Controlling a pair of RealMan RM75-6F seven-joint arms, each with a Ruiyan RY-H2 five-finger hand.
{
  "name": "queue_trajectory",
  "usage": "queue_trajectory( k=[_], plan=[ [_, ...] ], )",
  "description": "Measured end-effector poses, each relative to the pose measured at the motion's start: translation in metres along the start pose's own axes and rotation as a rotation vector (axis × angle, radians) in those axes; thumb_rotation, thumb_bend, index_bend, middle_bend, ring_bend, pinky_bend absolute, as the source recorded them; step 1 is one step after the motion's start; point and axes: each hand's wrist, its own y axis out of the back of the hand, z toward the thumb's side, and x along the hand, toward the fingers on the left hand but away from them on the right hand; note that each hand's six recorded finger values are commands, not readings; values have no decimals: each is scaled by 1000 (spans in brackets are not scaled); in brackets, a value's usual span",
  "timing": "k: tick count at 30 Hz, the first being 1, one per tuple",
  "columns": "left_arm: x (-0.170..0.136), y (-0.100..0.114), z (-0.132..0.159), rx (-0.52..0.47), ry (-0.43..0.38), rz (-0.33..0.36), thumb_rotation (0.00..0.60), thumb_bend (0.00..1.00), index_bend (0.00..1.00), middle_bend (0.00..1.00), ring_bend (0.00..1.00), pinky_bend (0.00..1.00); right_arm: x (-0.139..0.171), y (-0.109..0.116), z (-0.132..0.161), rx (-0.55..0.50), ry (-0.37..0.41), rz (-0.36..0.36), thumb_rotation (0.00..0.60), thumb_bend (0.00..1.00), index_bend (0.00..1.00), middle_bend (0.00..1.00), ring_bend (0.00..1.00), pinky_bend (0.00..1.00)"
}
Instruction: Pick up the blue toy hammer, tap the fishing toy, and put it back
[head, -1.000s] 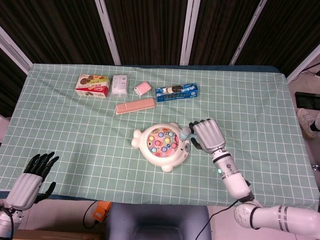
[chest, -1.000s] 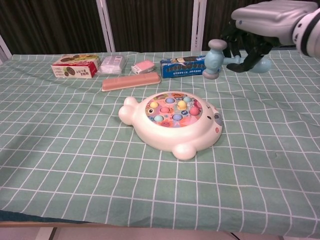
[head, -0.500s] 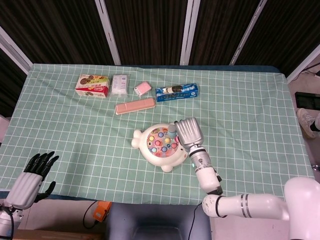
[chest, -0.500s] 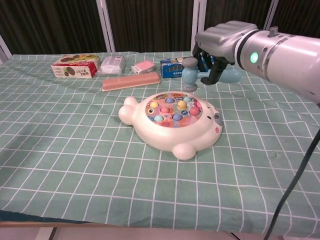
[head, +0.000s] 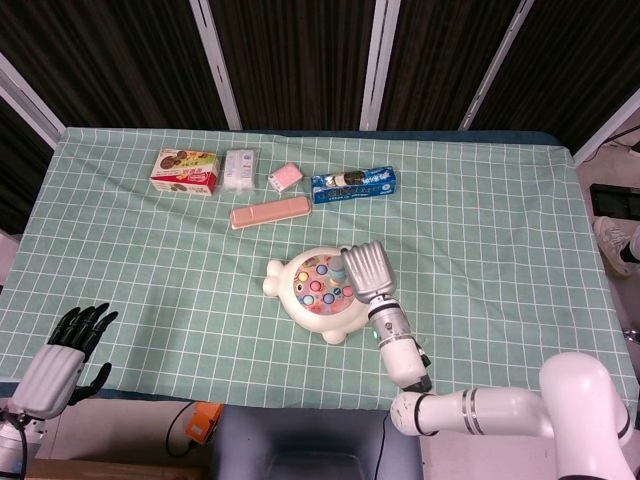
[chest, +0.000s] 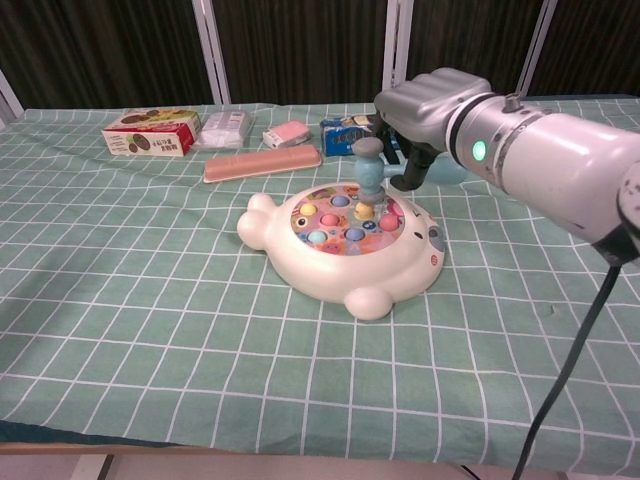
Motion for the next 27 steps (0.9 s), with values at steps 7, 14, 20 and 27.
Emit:
queue_trajectory(
  k=[7, 14, 20, 27],
  plan=[
    [0, 1, 0, -2, -2, 1, 600, 417, 0, 0, 0, 54, -2, -9, 2, 25, -9, 18, 600, 580, 956, 693, 713, 717],
    [-1, 1, 0, -2, -1, 3, 600, 417, 0, 0, 0, 54, 0, -5, -1, 6, -8, 4, 600, 579, 956, 692, 713, 717],
    [-2, 1, 1, 1, -4, 6, 600, 416, 0, 0, 0, 54, 8, 4, -14, -12, -5, -19, 600, 580, 956, 693, 712, 716],
    [-3, 0, 3, 6, -11, 5, 600, 417, 0, 0, 0, 54, 23, -1, -32, 7, 2, -13, 600, 579, 956, 693, 712, 716]
  ],
)
